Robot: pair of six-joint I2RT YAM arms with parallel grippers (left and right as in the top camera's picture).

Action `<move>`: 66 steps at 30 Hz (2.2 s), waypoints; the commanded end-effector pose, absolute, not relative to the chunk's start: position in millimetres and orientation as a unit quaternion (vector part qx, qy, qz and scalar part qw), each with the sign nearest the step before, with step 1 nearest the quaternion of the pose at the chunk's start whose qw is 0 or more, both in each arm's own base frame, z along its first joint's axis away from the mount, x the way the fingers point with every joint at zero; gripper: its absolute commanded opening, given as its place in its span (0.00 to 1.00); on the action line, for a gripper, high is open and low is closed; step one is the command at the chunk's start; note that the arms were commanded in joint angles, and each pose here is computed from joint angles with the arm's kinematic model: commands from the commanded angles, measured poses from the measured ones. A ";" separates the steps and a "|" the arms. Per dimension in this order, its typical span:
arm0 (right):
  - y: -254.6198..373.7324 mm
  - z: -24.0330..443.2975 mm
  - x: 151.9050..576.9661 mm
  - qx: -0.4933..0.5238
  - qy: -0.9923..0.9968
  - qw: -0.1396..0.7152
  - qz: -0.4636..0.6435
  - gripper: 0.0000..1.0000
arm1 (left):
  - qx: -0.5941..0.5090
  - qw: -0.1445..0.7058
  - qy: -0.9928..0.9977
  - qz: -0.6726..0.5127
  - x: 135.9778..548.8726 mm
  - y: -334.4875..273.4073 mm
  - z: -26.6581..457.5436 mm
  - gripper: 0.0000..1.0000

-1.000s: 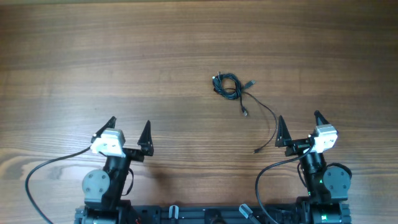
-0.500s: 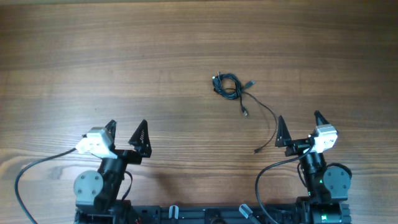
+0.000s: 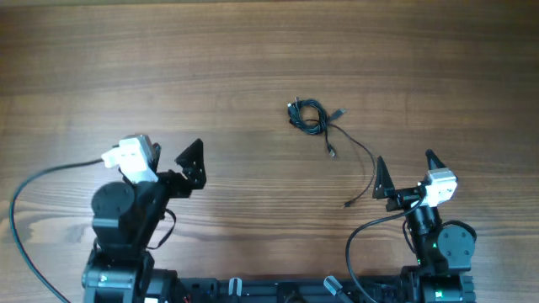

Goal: Untangle cables
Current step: 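Move the left gripper forward over the tangled black cable bundle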

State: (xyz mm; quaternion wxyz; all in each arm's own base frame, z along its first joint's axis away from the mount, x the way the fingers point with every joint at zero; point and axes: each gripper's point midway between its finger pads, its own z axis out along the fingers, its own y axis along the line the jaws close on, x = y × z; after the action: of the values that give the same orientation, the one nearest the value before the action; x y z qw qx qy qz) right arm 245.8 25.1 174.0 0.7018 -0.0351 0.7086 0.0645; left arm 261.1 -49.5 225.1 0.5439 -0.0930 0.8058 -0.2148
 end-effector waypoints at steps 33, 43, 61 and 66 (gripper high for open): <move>22.7 175.8 245.7 -0.026 0.705 0.706 0.064 1.00 | 0.012 0.378 0.890 -0.257 296.6 -139.3 217.6 1.00; 22.7 175.9 245.7 -0.025 0.705 0.706 0.064 1.00 | 0.129 0.339 0.900 -0.243 315.5 -189.3 198.4 1.00; 22.7 175.8 245.7 -0.025 0.705 0.705 0.064 1.00 | 0.055 0.374 0.909 -0.176 338.4 -181.0 210.8 0.98; 22.7 175.8 245.7 -0.025 0.705 0.705 0.064 1.00 | 0.054 0.359 0.916 -0.169 354.2 -188.9 212.3 0.97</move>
State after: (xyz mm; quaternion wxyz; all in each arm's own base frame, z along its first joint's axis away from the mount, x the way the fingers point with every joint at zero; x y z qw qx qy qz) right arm 245.8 25.1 174.0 0.7018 -0.0351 0.7086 0.0645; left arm 339.1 -184.9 202.7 0.3534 0.0659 0.9164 -0.1761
